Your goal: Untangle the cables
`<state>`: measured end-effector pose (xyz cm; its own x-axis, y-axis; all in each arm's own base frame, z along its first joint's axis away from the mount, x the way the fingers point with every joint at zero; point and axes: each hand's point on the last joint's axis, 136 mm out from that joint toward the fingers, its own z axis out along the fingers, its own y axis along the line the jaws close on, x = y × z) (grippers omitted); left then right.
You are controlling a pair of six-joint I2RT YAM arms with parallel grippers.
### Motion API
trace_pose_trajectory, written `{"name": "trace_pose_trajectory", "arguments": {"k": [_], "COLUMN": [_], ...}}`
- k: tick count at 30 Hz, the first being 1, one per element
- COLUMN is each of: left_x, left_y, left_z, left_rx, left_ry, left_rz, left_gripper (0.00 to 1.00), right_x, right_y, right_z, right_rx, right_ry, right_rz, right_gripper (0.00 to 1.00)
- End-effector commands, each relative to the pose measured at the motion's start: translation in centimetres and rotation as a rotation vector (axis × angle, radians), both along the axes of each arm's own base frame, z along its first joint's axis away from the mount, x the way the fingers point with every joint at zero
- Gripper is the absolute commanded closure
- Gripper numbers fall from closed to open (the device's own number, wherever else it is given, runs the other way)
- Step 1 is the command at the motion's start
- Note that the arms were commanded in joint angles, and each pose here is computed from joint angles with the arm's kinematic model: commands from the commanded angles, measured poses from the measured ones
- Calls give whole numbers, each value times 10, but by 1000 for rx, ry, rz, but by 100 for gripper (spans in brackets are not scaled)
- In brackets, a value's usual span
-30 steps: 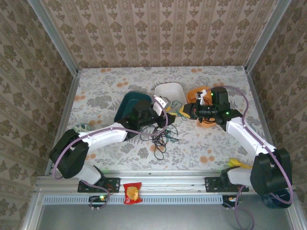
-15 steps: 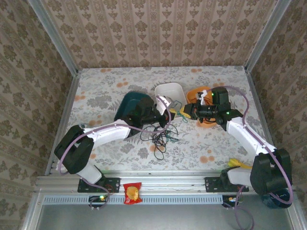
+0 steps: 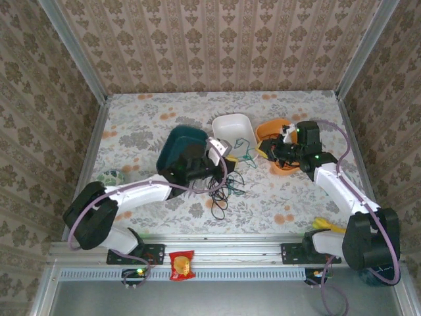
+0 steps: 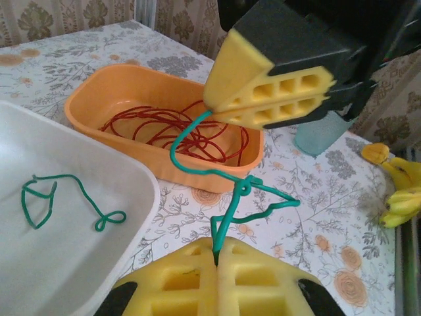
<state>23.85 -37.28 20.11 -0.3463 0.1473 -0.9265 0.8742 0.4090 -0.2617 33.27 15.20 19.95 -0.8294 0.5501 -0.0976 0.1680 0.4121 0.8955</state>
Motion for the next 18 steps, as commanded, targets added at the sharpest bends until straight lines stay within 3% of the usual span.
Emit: {"name": "trace_pose_trajectory", "arguments": {"k": [1, 8, 12, 13, 15, 18], "left_x": [-8, -16, 2, 8, 27, 61], "left_y": [11, 34, 47, 49, 52, 54], "left_z": [15, 32, 34, 32, 30, 20], "left_rx": [-77, -147, -141, -125, -90, -23], "left_ry": [15, 21, 20, 22, 6, 26], "left_rz": [31, 70, 148, 170, 250, 353], "left_gripper": [100, 100, 100, 100, 100, 100], "right_x": [15, 16, 19, 20, 20, 18], "right_y": [-24, -44, -42, -36, -27, -32], "right_z": [-3, -13, -6, -1, 8, 17], "right_rx": [-59, -174, -186, -170, -167, -212], "right_ry": [-19, 2, -33, -52, -86, -124], "right_rz": [-125, -178, -153, -122, -74, -96], "right_gripper": [100, 100, 100, 96, 66, 50]}}
